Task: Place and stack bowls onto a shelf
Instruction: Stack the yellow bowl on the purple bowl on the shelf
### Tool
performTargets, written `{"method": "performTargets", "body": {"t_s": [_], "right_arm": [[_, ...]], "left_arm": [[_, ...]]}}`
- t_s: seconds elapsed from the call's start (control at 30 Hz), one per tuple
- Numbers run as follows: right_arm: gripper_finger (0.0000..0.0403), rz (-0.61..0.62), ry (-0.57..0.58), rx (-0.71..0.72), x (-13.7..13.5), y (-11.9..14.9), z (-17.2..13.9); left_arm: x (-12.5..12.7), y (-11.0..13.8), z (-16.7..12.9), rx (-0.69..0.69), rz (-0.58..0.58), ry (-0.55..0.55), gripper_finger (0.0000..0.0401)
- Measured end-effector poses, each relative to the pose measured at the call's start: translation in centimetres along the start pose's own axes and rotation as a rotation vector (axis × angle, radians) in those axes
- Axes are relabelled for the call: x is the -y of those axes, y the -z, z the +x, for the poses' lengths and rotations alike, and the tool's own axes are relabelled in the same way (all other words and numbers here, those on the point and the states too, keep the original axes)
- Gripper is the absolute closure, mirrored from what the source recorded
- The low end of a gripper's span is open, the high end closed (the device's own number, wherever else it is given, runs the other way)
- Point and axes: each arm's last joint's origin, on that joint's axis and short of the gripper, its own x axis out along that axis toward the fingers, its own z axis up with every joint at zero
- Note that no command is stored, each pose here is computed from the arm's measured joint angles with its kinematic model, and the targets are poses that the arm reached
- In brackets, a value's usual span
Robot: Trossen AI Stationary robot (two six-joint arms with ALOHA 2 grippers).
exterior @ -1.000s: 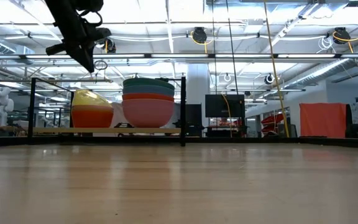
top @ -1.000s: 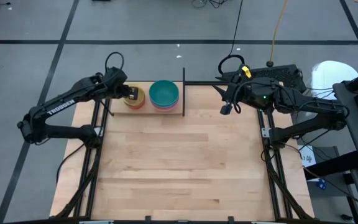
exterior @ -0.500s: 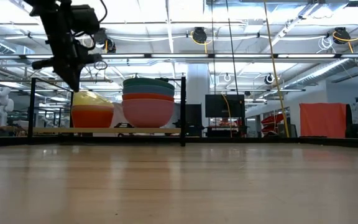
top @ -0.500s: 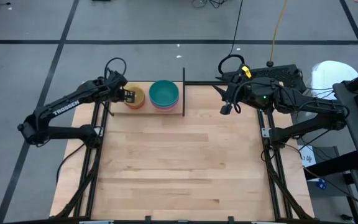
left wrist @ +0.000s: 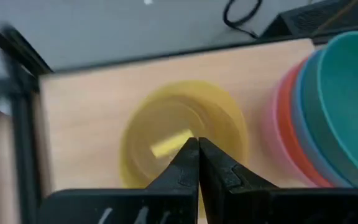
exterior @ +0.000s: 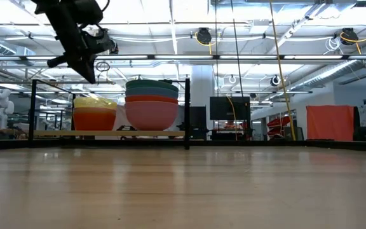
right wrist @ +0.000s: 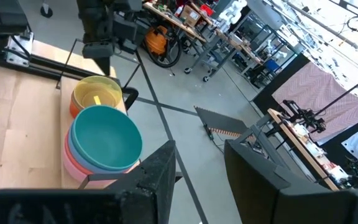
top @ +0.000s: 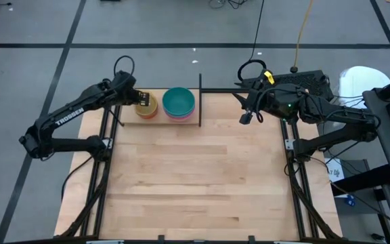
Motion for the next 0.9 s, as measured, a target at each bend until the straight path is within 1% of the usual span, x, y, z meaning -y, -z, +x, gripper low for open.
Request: {"method": "performTargets", "body": {"t_s": [0.1, 0.23, 0.4, 0.6, 0.7, 0.9], "right_arm": [[0.0271, -0.001, 0.0, 0.0, 0.0, 0.0, 0.0], [0.0271, -0.001, 0.0, 0.0, 0.0, 0.0, 0.0], [0.0271, -0.009, 0.0, 0.0, 0.0, 0.0, 0.0], [0.0271, -0.008, 0.0, 0.0, 0.0, 0.0, 0.0], [0.0271, -0.008, 0.0, 0.0, 0.0, 0.0, 0.0], [0.0271, -0.008, 0.0, 0.0, 0.0, 0.0, 0.0]], "left_arm": [[-0.3, -0.4, -0.1, 0.047, 0.037, -0.057, 0.04], [-0.9, -0.9, 0.2, 0.057, 0.017, -0.089, 0.04], [-1.3, -1.6, 1.4, 0.053, -0.002, -0.111, 0.04], [-1.5, -1.9, 3.7, -0.009, -0.002, -0.142, 0.04], [-1.6, -2.2, 4.8, -0.022, 0.021, -0.15, 0.04], [-1.4, -2.2, 6.7, -0.075, 0.035, -0.149, 0.04]]}}
